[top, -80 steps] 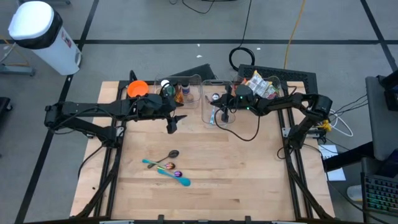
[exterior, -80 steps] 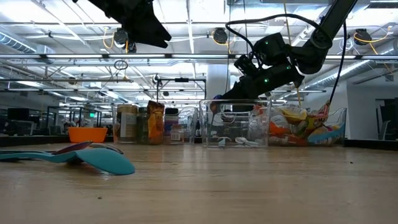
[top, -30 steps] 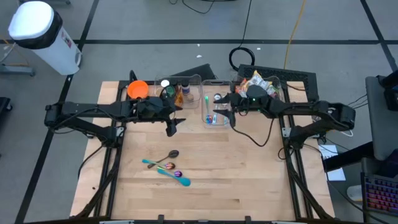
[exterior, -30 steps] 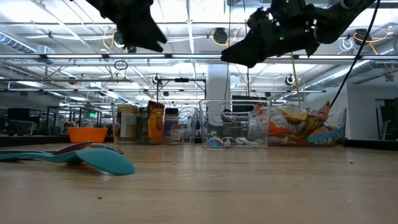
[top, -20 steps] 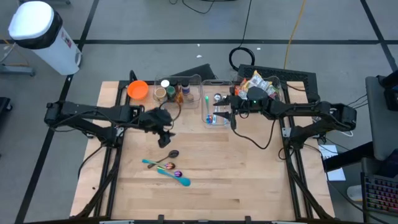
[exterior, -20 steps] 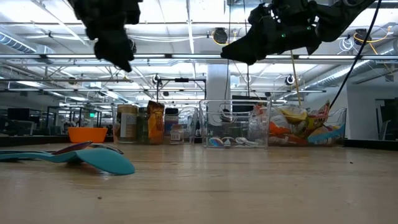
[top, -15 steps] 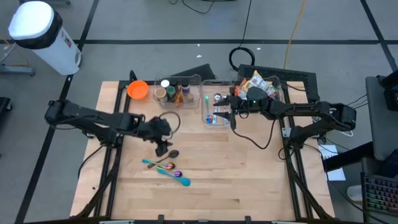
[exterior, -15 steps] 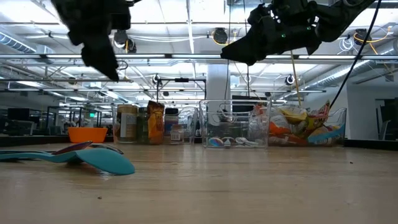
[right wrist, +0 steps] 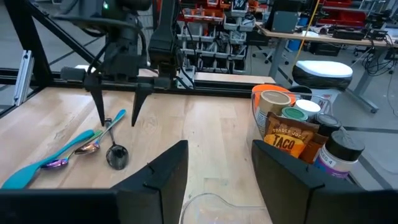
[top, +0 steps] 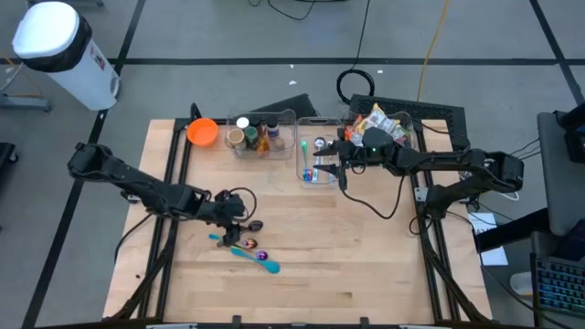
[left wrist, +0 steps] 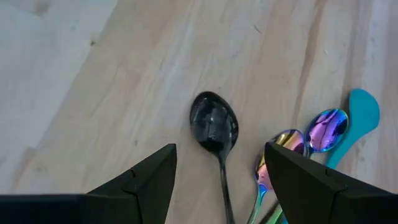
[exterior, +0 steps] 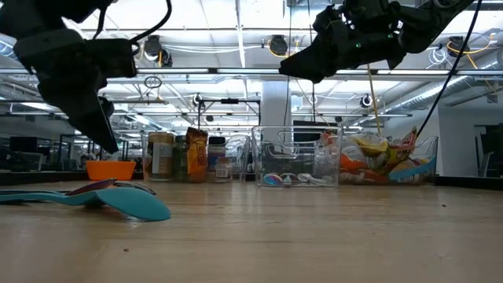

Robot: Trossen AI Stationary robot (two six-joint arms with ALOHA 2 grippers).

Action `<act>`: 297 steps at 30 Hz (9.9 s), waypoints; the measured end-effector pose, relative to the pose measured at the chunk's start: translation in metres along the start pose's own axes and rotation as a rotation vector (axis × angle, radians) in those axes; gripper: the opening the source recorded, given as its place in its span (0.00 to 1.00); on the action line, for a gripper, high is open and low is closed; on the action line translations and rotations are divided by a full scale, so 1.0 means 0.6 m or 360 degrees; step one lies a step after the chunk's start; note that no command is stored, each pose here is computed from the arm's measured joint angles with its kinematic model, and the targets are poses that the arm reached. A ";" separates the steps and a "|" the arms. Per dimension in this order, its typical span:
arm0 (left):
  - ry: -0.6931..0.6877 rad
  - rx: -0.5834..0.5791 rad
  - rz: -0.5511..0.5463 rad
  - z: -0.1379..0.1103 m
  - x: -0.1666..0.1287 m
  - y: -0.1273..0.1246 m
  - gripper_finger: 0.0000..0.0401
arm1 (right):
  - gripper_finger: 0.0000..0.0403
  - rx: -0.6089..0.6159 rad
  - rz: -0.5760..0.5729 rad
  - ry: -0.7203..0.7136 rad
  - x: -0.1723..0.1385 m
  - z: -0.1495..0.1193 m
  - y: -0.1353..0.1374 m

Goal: Pick & Place Food Item
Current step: Put the black spoon into the center transparent bin, then put the top purple spoon into the center transparent bin

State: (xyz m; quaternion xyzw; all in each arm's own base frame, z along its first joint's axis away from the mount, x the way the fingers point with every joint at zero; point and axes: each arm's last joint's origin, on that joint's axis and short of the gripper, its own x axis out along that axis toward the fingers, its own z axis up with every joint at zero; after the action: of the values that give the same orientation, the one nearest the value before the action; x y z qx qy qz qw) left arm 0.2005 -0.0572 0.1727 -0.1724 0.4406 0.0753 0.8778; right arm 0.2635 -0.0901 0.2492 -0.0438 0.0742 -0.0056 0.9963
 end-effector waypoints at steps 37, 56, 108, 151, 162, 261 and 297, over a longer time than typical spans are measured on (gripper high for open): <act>0.0114 0.0145 0.0322 -0.057 0.096 -0.002 0.22 | 0.41 0.0071 -0.0010 -0.0026 0.000 0.003 -0.001; -0.0130 0.0423 0.0335 0.014 0.065 -0.018 0.02 | 0.41 0.0069 0.0020 -0.0029 0.003 0.004 0.008; -0.1086 0.1024 0.0592 0.211 0.016 0.027 0.03 | 0.58 0.0457 0.0116 -0.0376 0.079 -0.032 0.039; -0.1030 0.0524 0.0498 0.201 0.023 0.033 0.65 | 0.00 0.0278 -0.0071 -0.0378 0.020 0.015 -0.051; -0.1035 0.0516 0.0508 0.202 0.022 0.035 0.70 | 0.00 0.0332 -0.0365 0.0075 -0.050 -0.017 -0.119; -0.0990 0.0466 0.0444 0.204 0.025 0.047 0.66 | 0.32 0.0190 -0.0425 0.0395 0.019 -0.117 -0.124; -0.0966 0.0506 0.0278 0.200 0.027 0.037 0.66 | 0.32 0.0189 -0.0320 0.0318 0.041 -0.103 -0.088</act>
State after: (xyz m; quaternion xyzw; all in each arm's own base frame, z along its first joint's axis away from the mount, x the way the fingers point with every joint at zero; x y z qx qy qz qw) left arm 0.2937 0.0075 0.2206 0.0348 0.1790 0.1283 0.9748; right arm 0.2783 -0.1486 0.1896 0.0089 0.1679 -0.1139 0.9792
